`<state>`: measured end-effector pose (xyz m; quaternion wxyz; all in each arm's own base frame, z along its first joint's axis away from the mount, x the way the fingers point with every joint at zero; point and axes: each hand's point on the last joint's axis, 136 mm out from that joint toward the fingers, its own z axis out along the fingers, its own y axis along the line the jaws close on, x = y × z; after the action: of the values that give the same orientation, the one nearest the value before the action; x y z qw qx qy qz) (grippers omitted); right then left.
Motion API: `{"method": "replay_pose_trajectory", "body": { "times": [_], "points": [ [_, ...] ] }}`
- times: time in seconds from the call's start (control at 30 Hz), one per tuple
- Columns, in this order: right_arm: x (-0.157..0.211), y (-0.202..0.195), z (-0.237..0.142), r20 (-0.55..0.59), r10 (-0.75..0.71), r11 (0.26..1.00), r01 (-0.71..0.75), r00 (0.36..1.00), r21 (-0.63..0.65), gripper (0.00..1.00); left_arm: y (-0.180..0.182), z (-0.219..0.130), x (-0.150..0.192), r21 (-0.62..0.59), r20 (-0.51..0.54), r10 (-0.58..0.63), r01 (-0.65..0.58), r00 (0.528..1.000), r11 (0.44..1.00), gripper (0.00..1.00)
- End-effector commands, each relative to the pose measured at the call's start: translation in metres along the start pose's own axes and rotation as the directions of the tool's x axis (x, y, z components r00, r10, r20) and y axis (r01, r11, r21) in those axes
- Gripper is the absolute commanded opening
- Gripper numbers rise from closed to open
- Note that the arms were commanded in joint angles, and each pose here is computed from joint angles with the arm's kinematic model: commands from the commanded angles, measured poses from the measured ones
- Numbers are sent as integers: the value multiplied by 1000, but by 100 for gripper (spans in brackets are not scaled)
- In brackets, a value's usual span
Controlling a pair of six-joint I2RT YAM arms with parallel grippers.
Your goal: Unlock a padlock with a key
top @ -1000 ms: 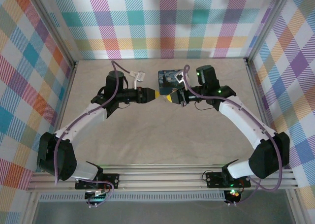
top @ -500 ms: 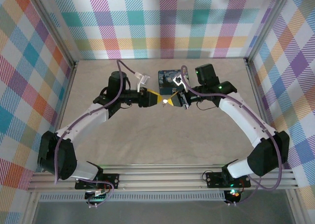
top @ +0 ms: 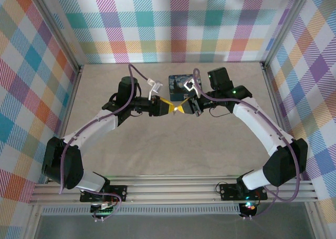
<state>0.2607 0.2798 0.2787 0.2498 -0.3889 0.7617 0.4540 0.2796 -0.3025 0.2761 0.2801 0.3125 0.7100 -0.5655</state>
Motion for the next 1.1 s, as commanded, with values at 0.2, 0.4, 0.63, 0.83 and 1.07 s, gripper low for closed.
{"method": "replay_pose_trajectory", "body": {
  "times": [0.2, 0.4, 0.63, 0.83, 1.07],
  "points": [
    [-4, 10, -1, 6, -27, 999, 28, 1000, -47, 0, -20, 6, 4, 93, -34, 41, -37, 999, 995, 39],
    [-3, 9, -1, 2, -23, 999, 23, 1000, -49, 0, -20, 9, 9, 105, -61, 30, -24, 998, 994, 35],
    [-2, 8, 0, 0, -18, 999, 18, 1000, -48, 0, -16, 10, 11, 92, -73, 12, -6, 997, 996, 9],
    [-7, 2, -4, 43, 48, 998, -46, 998, -45, 0, -12, 8, 8, 44, -57, 10, -8, 998, 999, 0],
    [-27, -29, -33, 210, 156, 982, -175, 965, 74, 50, 0, 4, 7, -58, -12, 11, -11, 1000, 998, 0]
  ]
}}
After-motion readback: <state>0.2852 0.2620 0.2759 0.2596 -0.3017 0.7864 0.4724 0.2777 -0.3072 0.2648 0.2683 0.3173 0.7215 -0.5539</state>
